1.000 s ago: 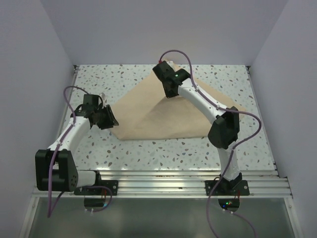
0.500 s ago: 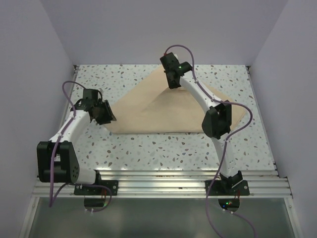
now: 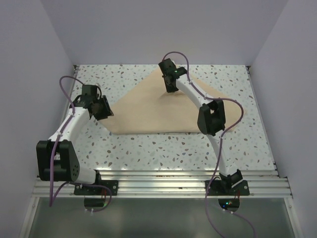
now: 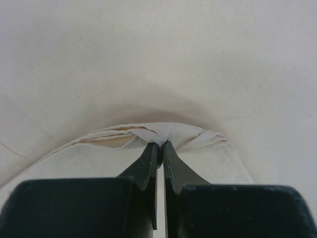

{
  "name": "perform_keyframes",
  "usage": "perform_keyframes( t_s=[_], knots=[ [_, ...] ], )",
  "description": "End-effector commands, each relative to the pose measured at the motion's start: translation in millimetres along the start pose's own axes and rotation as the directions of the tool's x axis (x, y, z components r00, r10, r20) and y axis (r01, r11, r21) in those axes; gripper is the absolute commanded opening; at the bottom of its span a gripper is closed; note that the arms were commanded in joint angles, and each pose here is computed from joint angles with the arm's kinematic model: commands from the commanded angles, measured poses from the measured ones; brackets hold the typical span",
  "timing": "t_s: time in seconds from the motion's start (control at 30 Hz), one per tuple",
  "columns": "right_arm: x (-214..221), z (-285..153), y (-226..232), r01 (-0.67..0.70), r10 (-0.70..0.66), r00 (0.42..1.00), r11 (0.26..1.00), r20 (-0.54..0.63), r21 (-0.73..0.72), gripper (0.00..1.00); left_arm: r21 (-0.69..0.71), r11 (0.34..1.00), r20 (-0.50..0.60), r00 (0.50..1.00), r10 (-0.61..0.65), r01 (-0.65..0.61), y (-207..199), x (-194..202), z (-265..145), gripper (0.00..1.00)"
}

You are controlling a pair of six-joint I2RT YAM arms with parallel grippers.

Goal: Prepare the surgical pack

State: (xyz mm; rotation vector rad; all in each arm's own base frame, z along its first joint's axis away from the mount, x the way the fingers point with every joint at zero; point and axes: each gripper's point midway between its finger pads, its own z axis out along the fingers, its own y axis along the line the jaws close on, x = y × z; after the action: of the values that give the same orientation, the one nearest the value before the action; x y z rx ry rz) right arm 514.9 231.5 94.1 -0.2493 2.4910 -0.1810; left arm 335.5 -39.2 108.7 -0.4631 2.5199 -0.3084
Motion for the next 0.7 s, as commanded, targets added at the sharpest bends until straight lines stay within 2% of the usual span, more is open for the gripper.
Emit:
perform_keyframes(
  t_s=[0.0,0.3,0.67],
  knots=[
    [-35.2,-5.0,-5.0,-0.039,0.041,0.994,0.999,0.106,-0.017,0.0,-0.026,1.0,0.037,0.999,0.002,-0.001,1.5,-16.3,-4.2,0.42],
    [-51.4,10.0,-15.0,-0.06,0.064,0.987,0.998,0.145,-0.033,0.0,-0.03,0.999,0.037,0.999,-0.02,0.021,1.9,-16.0,-1.3,0.42],
    [-46.3,41.8,5.5,-0.054,0.067,0.987,0.994,0.143,-0.093,0.0,-0.037,0.999,0.037,0.999,-0.031,0.032,2.1,-18.5,2.5,0.42]
  ],
)
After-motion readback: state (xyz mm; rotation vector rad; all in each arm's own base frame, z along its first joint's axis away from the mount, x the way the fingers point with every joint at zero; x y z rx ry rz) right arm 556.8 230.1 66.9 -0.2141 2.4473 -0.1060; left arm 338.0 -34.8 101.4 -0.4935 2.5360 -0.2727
